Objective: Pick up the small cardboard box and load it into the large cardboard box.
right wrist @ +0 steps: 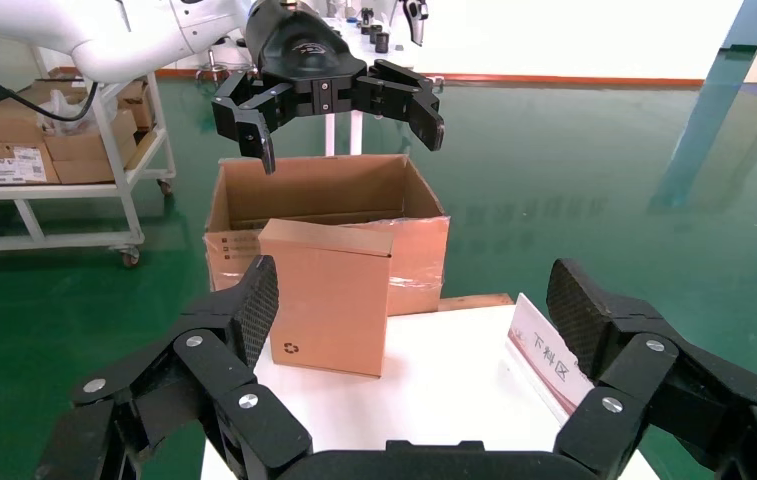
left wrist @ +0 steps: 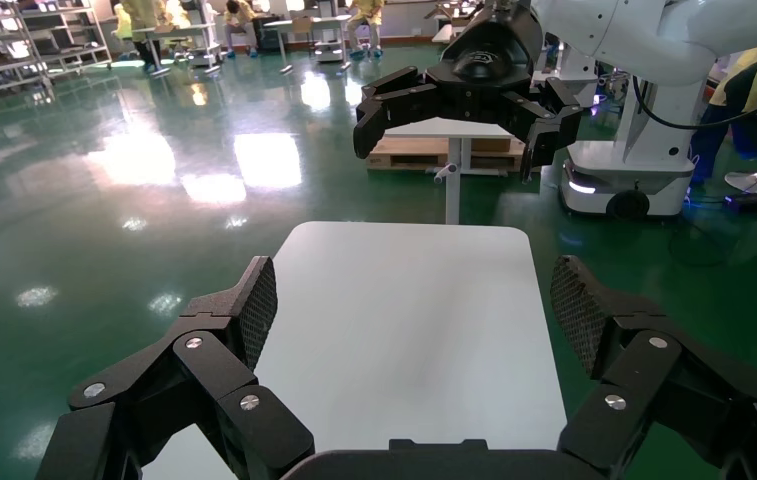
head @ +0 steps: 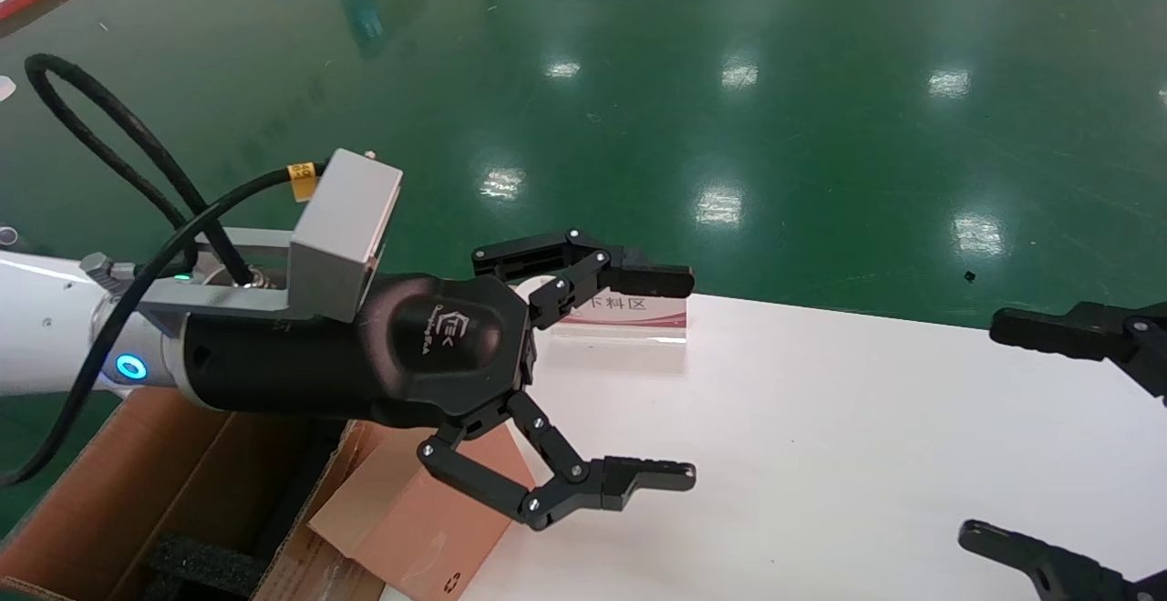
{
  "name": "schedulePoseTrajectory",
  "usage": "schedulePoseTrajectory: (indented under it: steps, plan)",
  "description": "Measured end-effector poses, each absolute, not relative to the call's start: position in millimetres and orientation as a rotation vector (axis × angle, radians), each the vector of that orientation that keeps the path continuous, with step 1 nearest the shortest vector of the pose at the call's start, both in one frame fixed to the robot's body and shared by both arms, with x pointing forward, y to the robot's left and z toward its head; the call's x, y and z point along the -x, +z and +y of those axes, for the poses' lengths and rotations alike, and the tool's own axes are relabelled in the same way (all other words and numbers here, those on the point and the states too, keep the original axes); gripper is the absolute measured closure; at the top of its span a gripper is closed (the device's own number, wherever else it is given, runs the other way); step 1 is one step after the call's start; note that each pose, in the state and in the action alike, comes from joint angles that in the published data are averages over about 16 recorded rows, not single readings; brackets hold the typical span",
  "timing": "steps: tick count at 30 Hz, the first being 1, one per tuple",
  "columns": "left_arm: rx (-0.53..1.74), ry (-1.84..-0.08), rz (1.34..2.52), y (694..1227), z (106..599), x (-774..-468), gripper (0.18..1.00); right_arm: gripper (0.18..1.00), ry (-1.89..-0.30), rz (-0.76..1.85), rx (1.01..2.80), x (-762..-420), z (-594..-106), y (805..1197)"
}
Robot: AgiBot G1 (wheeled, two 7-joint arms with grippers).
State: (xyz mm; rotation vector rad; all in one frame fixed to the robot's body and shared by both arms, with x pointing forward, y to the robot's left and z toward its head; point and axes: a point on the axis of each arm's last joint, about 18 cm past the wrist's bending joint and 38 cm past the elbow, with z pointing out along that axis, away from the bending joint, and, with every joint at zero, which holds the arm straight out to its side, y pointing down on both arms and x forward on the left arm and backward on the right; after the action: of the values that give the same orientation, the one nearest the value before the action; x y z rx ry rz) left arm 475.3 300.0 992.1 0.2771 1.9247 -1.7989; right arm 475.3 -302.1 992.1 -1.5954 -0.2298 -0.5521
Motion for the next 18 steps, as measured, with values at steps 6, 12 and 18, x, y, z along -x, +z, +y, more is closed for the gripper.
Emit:
schedulePoseTrajectory:
  steps: [6, 12, 18]
  plan:
    - [-0.277, -1.799, 1.925, 992.1, 300.0, -475.3, 0.184, 0.178, -0.552, -0.23, 1.595, -475.3, -302.1, 992.1]
    - [-0.267, -1.801, 1.928, 991.5, 300.4, -476.1, 0.184, 0.178, -0.552, -0.23, 1.595, -475.3, -302.1, 992.1]
    - [-0.24, -1.78, 1.953, 990.0, 301.7, -477.7, 0.184, 0.178, -0.552, -0.23, 1.595, -475.4, -302.2, 992.1]
